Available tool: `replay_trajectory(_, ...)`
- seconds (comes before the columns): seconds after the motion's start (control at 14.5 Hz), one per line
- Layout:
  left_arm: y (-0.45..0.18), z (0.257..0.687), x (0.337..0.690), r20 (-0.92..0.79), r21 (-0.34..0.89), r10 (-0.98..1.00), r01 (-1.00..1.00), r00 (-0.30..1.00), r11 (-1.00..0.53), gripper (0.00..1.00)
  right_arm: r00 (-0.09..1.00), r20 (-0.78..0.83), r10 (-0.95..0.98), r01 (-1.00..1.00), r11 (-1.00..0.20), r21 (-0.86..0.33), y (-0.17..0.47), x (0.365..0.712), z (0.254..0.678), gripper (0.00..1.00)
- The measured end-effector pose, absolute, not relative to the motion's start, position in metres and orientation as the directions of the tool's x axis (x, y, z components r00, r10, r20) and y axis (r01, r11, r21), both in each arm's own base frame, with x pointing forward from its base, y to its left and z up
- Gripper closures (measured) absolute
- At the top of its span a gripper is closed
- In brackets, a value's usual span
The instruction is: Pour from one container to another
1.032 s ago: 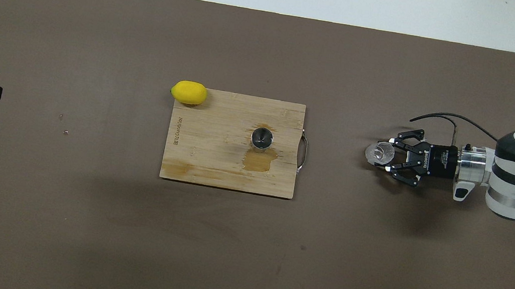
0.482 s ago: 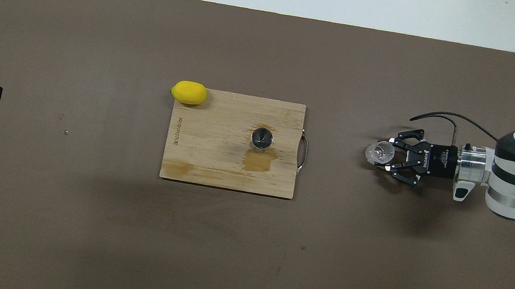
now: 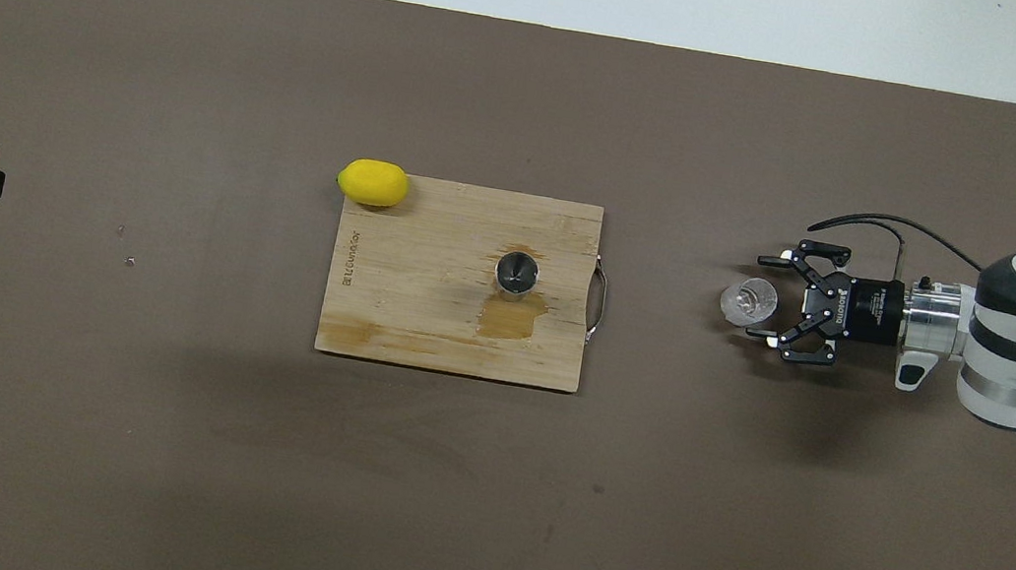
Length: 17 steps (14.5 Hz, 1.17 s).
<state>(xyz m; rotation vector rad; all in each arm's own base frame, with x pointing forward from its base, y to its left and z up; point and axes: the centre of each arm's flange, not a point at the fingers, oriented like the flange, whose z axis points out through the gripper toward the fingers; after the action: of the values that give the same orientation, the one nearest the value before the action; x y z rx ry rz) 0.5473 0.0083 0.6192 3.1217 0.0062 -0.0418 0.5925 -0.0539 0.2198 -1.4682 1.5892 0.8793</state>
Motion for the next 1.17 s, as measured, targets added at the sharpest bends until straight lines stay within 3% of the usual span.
replay_trajectory(0.48,0.008,0.619,0.547,-0.027,0.020,0.004,0.004,1.000,-1.000,0.00,0.168,-0.806,-0.567,-0.985,-0.056,-0.166,-0.061,0.594,0.318,0.00)
replay_trajectory(0.83,0.008,0.619,0.547,-0.027,0.020,0.004,0.004,1.000,-1.000,0.00,0.345,-0.620,-0.705,-0.937,-0.215,-0.277,-0.059,0.588,0.402,0.00)
replay_trajectory(1.17,0.008,0.619,0.547,-0.027,0.020,0.004,0.004,1.000,-1.000,0.00,0.647,-0.215,-0.732,-0.763,-0.613,-0.205,-0.017,0.594,0.462,0.00)
